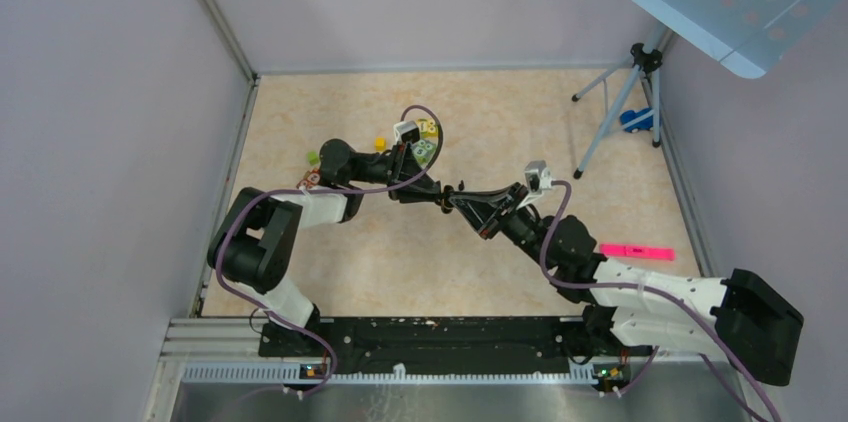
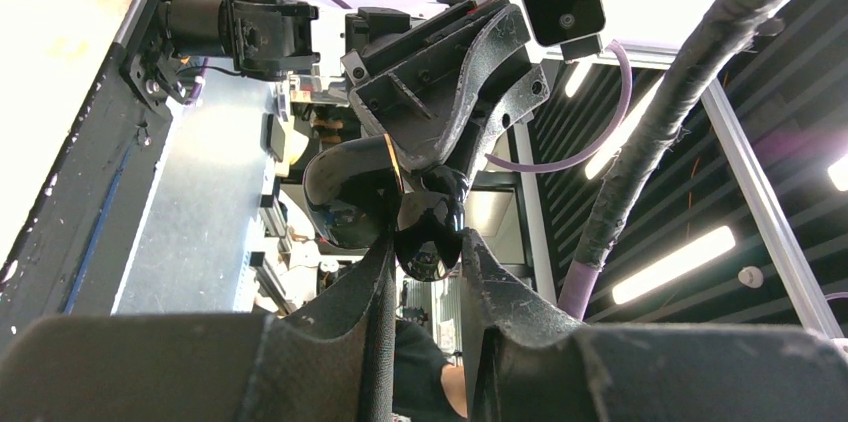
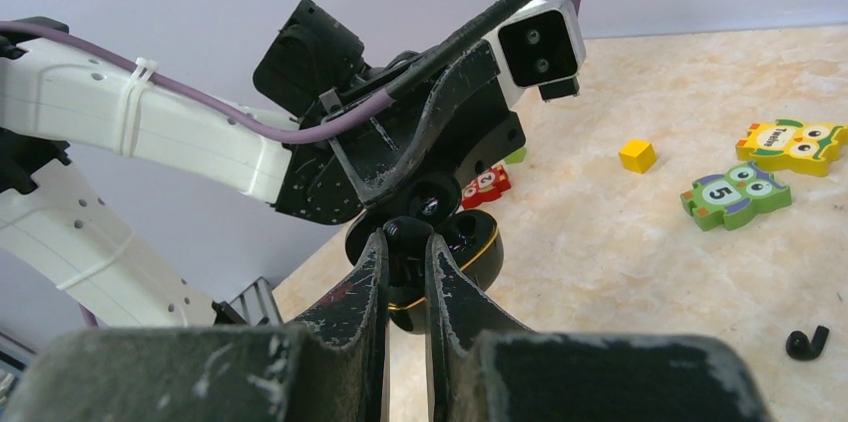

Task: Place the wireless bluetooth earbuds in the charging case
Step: Insert the left earbud into the left side groove of the charging case.

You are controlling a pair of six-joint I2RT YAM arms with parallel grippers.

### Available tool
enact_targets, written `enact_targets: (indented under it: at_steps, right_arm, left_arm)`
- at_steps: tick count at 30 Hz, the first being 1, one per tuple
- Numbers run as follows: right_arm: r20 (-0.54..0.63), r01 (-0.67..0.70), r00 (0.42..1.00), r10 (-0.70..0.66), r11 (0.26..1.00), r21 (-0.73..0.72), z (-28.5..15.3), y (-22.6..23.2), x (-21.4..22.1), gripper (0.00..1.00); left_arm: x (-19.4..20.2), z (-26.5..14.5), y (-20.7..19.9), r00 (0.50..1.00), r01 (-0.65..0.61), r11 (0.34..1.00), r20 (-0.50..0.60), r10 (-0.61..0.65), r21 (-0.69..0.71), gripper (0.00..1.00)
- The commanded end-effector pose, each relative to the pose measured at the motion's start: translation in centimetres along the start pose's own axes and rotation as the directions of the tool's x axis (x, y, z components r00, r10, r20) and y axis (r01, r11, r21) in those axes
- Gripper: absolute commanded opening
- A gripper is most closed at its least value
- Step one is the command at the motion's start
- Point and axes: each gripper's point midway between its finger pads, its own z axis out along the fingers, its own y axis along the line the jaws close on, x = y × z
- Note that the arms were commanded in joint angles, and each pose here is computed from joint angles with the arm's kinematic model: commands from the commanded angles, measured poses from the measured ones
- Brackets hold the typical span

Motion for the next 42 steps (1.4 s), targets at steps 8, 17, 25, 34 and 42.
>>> enact_targets:
  at_steps: [8,17,25,34,42]
  right_arm:
    - [-0.023,0.001,1.0,-0.001,1.0,-0.019,-0.7,0.4,0.5,0.0]
    - [-0.047,-0.01,0.999,0.01,1.0,-0.001,-1.3,-0.2,1.4,0.0]
    - [-0.082,0.007,0.997,-0.006,1.0,0.012,-0.5,-0.2,1.6,0.0]
    - [-0.118,0.019,0.993,-0.017,1.0,0.017,0.4,0.2,1.7,0.4]
    - [-0.111,0.014,0.994,-0.012,1.0,0.021,0.4,0.5,0.9,0.61]
  left_arm:
    - [0.0,0.0,-1.2,0.997,-0.078,0.997,0.014,0.078,0.027,0.0]
    - [-0.3,0.1,-1.5,0.997,-0.078,0.997,0.013,0.077,0.03,0.0]
    - [0.0,0.0,-1.4,0.997,-0.079,0.997,0.009,0.078,0.027,0.0]
    - [0.1,-0.1,-0.9,0.998,-0.067,0.997,0.01,0.067,0.027,0.0]
    - [0.1,-0.2,-0.4,0.998,-0.054,0.998,0.019,0.053,0.027,0.0]
